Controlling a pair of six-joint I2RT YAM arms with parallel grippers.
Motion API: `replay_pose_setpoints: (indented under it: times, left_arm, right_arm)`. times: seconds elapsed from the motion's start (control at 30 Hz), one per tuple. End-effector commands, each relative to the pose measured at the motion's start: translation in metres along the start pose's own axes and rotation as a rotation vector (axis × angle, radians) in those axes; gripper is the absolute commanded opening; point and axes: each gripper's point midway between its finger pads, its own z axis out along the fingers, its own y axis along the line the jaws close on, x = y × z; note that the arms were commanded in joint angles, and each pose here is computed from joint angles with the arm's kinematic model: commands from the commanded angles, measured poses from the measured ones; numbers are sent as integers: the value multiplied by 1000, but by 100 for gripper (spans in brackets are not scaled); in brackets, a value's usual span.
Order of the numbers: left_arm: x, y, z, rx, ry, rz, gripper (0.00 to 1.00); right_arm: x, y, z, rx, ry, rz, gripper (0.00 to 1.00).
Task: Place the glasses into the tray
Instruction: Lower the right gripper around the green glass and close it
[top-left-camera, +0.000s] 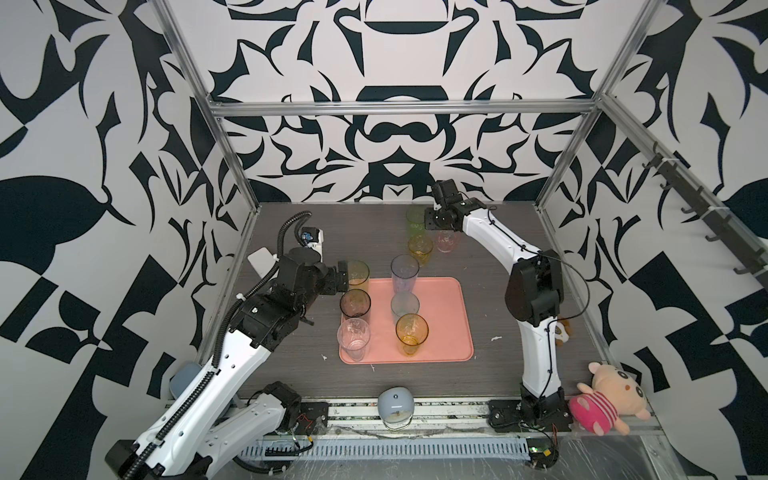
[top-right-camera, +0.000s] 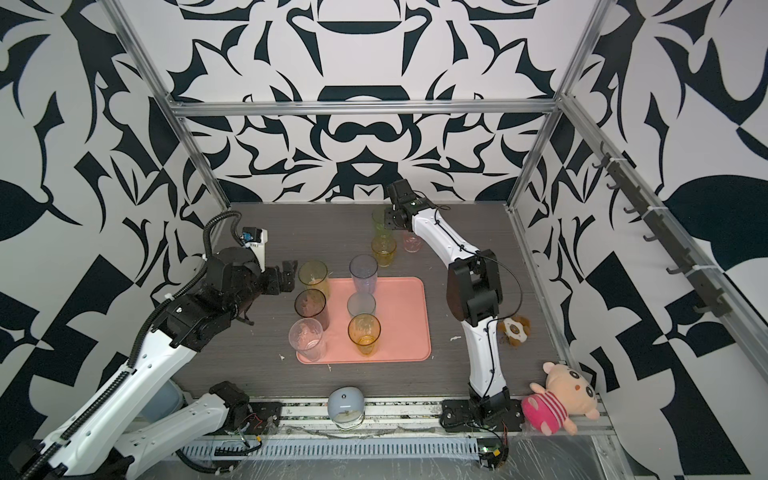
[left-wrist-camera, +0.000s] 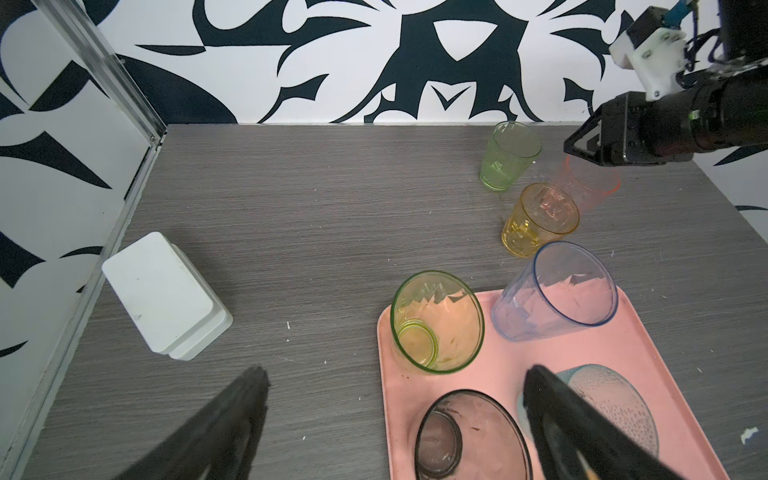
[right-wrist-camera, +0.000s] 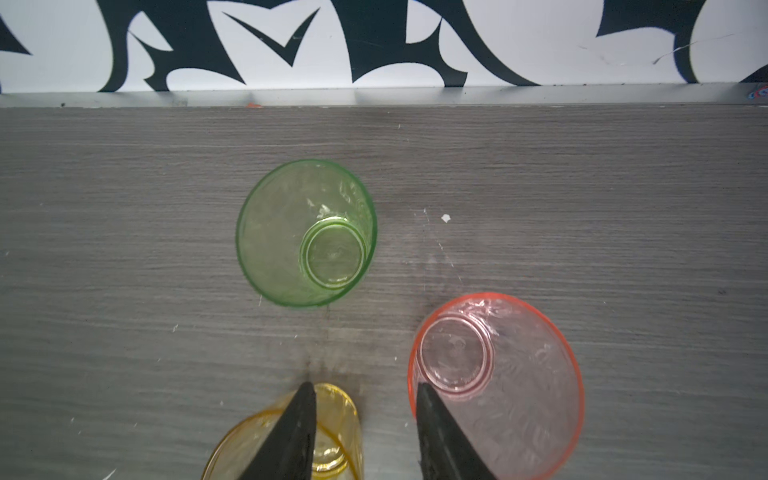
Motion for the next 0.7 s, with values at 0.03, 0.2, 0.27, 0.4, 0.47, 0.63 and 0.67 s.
replay_pose_setpoints:
  times: [0.03,0.2,0.27,0.4,0.47,0.63,0.67]
  left_arm:
    - [-10,-1,-4,6,-19,-23,99]
    - [-11,0,-5,0,-13,-36,100]
    - [-11,0,-5,0,-11,-44,100]
    - [-11,0,-5,-1,-17,-64,99]
    - [-11,0,-4,-3,-18,-68,100]
    - [-10,0,-1,-10,-9,-67,99]
    - [-11,0,-1,-11,-8,-65,99]
  right_arm:
    - [-30,2,-13,-22,-73,22,43]
    - [-34,3,0,-31,-78,24,43]
    - [-34,6,5,-40,-70,22,43]
    - [-39,10,15,-56,-58,21,43]
    - [-41,13,18,-66,-56,20,43]
    - [-46,18,24,-79,-65,23,43]
    - [-47,18,25,-77,-67,25,43]
